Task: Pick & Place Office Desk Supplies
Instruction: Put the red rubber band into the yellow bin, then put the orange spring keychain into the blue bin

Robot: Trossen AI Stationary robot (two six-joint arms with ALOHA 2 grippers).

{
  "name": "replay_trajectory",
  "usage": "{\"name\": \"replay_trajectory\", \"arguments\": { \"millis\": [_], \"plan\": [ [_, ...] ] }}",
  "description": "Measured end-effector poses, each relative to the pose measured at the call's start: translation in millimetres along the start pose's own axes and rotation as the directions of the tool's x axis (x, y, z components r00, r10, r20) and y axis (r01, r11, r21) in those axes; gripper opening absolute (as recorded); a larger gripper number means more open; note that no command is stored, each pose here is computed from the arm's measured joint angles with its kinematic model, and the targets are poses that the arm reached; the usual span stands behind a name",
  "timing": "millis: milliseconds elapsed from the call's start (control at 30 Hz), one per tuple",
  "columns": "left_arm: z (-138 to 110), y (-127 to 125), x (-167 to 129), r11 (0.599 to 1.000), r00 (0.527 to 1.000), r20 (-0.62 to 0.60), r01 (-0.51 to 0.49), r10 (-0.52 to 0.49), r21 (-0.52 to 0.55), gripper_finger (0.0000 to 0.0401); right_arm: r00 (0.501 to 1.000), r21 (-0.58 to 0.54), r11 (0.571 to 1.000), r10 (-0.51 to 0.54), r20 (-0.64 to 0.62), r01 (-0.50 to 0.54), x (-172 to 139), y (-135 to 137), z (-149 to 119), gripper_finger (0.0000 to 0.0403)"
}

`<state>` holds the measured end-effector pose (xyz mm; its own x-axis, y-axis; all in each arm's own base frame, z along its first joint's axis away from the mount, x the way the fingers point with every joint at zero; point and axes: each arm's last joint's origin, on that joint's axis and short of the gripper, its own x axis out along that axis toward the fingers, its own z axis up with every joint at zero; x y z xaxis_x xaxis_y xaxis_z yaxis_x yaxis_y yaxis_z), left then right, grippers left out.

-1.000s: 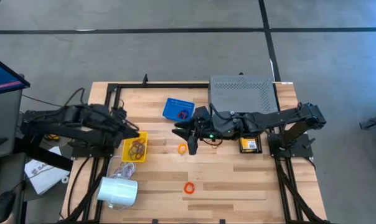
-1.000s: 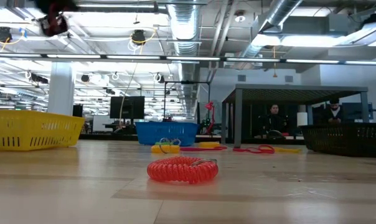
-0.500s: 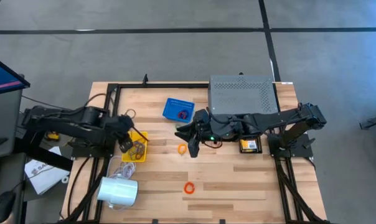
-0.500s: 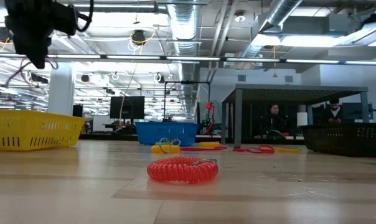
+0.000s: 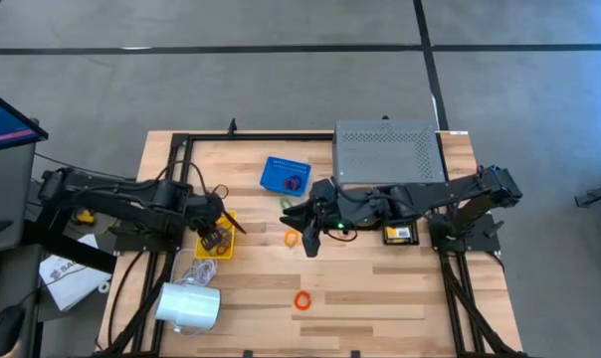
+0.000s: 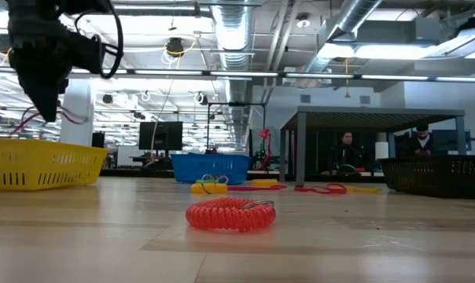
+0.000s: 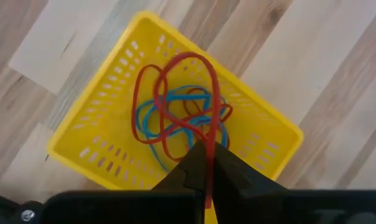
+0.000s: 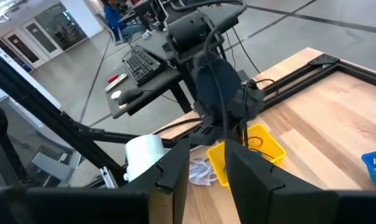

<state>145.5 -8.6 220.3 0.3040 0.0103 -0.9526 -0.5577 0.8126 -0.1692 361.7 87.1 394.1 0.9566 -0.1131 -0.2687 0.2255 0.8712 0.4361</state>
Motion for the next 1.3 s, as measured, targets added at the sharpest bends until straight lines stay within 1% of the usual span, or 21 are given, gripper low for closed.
{"name": "replay_trajectory", "arguments": {
  "millis": [200, 367, 467, 733, 867, 1000, 1167, 1233, 1300],
  "plan": [
    [-2.7, 1.9, 9.1, 1.000, 1.000, -0.001, 0.000, 0.000, 0.000, 0.0005, 1.000, 0.005, 1.000, 0.004, -0.002, -0.004, -0.6, 1.3, -0.9, 0.0099],
    [-7.1, 4.4, 15.8, 1.000, 0.999, -0.032, 0.000, 0.000, 0.000, 0.0027, 1.000, 0.007, 1.000, 0.004, -0.002, -0.004, -0.6, 1.3, -0.9, 0.0099],
    [-7.2, 4.2, 16.4, 1.000, 0.999, -0.034, 0.010, -0.009, 0.025, 0.0056, 1.000, 0.007, 1.000, 0.004, -0.002, -0.004, -0.7, 1.6, -1.0, 0.0099],
    [-1.5, -0.7, 16.3, 0.995, 0.998, 0.021, 0.063, -0.065, 0.072, 0.0160, 1.000, 0.006, 1.000, 0.004, -0.003, -0.004, -0.5, 1.6, -1.3, 0.0099],
    [-1.7, -0.6, 16.3, 0.995, 0.998, 0.019, 0.062, -0.064, 0.073, 0.0189, 1.000, 0.006, 1.000, 0.004, -0.003, -0.004, -0.5, 1.6, -1.3, 0.0099],
    [-2.7, 0.3, 16.3, 0.996, 0.998, 0.008, 0.054, -0.055, 0.077, 0.0197, 1.000, 0.006, 1.000, 0.005, -0.003, -0.005, -0.6, 1.8, -1.4, 0.0099],
    [-2.3, 0.0, 15.7, 0.995, 0.998, 0.011, 0.057, -0.058, 0.077, 0.0192, 1.000, 0.003, 1.000, 0.003, -0.009, -0.003, -0.9, 2.1, -2.3, 0.0099],
    [0.3, -2.0, 10.1, 0.994, 0.997, 0.030, 0.071, -0.073, 0.083, 0.0186, 1.000, 0.008, 1.000, 0.003, -0.012, -0.003, -1.0, 2.4, -3.0, 0.0099],
    [5.3, -5.6, -2.3, 0.986, 0.990, 0.080, 0.102, -0.113, 0.131, 0.0179, 1.000, 0.016, 1.000, -0.002, -0.019, 0.002, -2.9, 1.9, -2.9, 0.0099]
  ]
}}
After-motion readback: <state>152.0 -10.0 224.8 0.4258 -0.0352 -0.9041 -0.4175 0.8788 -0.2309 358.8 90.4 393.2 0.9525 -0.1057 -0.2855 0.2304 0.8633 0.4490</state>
